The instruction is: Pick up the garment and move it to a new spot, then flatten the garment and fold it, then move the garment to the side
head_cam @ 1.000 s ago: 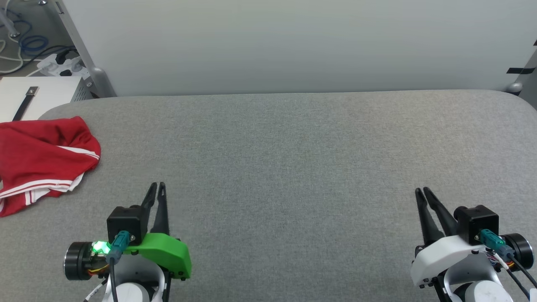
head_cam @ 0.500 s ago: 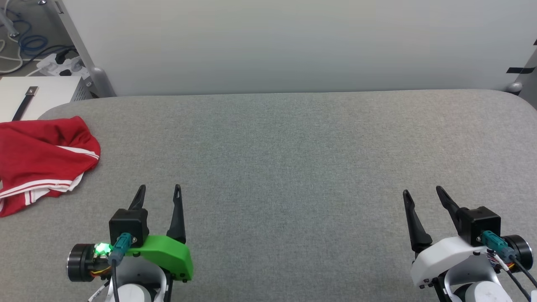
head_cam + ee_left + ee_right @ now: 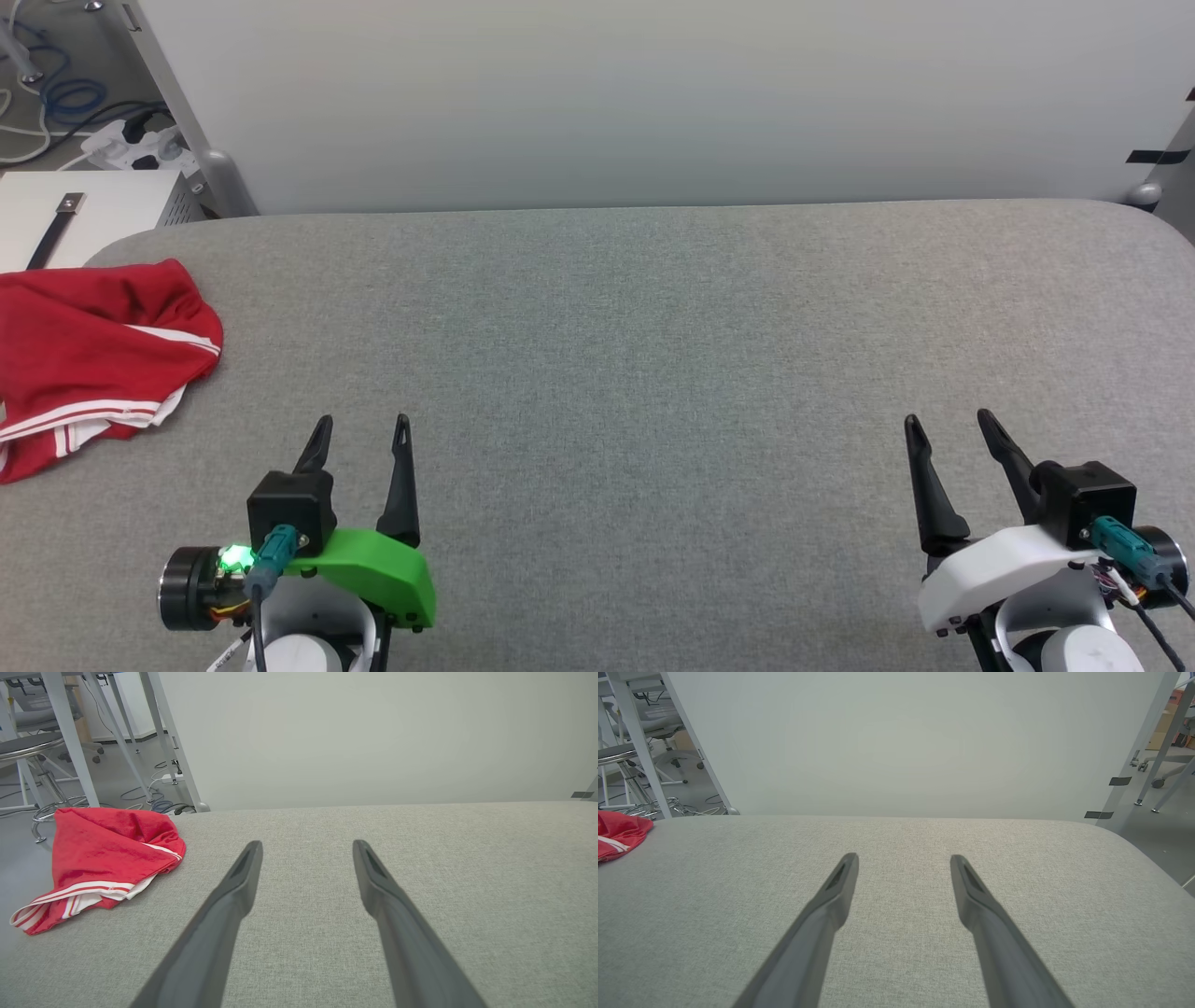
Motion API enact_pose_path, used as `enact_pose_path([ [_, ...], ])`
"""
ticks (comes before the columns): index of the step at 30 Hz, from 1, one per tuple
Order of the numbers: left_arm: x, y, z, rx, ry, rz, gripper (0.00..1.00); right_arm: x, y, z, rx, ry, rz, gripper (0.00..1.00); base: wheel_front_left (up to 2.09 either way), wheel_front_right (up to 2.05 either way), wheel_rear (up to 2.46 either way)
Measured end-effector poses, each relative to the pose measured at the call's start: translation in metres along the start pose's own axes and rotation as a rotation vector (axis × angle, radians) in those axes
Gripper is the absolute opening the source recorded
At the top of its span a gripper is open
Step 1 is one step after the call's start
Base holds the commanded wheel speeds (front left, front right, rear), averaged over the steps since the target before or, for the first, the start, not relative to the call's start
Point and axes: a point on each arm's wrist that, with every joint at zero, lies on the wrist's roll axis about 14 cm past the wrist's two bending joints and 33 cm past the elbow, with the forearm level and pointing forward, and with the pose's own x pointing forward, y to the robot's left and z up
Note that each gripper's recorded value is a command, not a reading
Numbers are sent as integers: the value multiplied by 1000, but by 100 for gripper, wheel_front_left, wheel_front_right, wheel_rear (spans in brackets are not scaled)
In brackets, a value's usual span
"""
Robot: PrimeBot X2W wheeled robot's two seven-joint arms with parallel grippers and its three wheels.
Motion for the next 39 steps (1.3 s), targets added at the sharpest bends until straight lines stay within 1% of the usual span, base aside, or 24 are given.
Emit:
enact_pose_path([
  [15,0,0,4,-28,-30,1,100,2,0,7,53,-44,0,100,0,0,0],
  [24,1,-1,2,-44,-35,-1,100,2,0,8,66,-59,-1,100,0,0,0],
  [29,0,-3,-6,-45,-16,-7,100,2,-1,7,69,-62,-3,100,0,0,0],
  [39,-3,-9,-23,-51,27,-24,100,0,-6,-7,64,-29,-21,100,0,0,0],
])
